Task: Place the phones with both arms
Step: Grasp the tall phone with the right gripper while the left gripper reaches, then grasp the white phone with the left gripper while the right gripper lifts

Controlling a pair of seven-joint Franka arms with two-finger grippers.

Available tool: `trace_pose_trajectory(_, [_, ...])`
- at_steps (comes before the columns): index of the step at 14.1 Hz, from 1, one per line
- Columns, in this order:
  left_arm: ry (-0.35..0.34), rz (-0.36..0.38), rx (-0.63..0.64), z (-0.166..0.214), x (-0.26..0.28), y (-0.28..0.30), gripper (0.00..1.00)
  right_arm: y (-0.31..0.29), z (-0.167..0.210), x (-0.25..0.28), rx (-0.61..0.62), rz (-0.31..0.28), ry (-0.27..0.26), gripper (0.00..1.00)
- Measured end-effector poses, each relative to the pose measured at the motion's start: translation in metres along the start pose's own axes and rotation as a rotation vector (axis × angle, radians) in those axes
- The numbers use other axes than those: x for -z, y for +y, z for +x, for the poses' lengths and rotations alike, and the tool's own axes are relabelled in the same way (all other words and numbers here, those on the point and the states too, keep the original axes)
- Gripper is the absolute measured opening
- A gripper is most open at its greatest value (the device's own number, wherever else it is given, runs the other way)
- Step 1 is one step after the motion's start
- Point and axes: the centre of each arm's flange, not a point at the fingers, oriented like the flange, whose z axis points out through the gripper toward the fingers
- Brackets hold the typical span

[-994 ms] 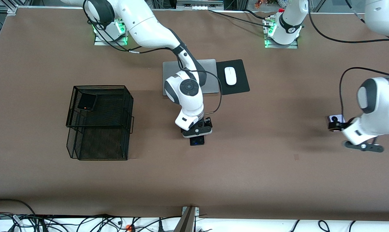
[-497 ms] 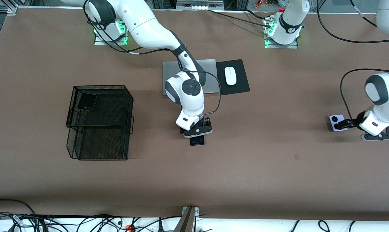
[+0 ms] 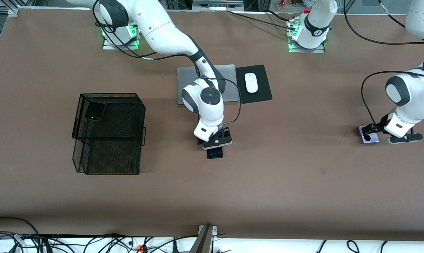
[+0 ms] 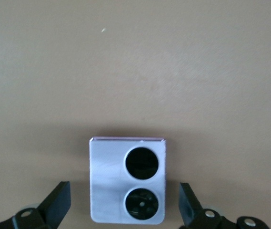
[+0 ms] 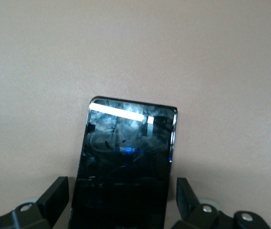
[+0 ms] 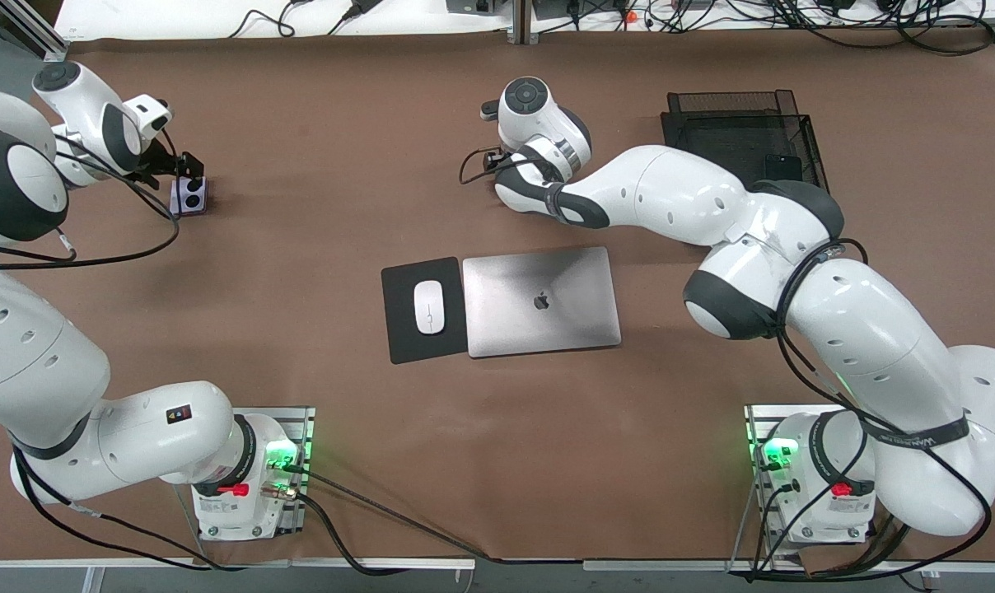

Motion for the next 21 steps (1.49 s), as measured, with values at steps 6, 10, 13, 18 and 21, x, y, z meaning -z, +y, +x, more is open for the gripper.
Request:
trace_pose_trajectory(6, [0.002, -0.005, 0.001, -0.01, -0.004, 0.003, 1.0, -0.002, -0.002, -0.003, 0.004, 0.005, 0.01, 0.99])
trace_pose_trajectory(10, [-0.006, -0.008, -0.002, -0.013, -0.009, 0.005, 1.0, -0.003, -0.003, -0.003, 0.008, 0.021, 0.044, 0.86])
trace_pose_trajectory(13, [-0.002, -0.008, -0.005, -0.014, -0.016, 0.007, 1.0, -0.003, -0.002, 0.0, 0.007, 0.024, 0.048, 0.82])
trace_pose_trajectory(18, [0.011, -0.007, -0.02, -0.003, -0.026, 0.011, 1.0, 0.026, 0.019, 0.025, -0.024, -0.062, -0.005, 0.8])
trace_pose_trajectory(21, [0.018, -0.005, -0.033, 0.003, -0.027, 0.009, 1.0, 0.067, 0.054, 0.098, -0.07, -0.098, -0.062, 0.8])
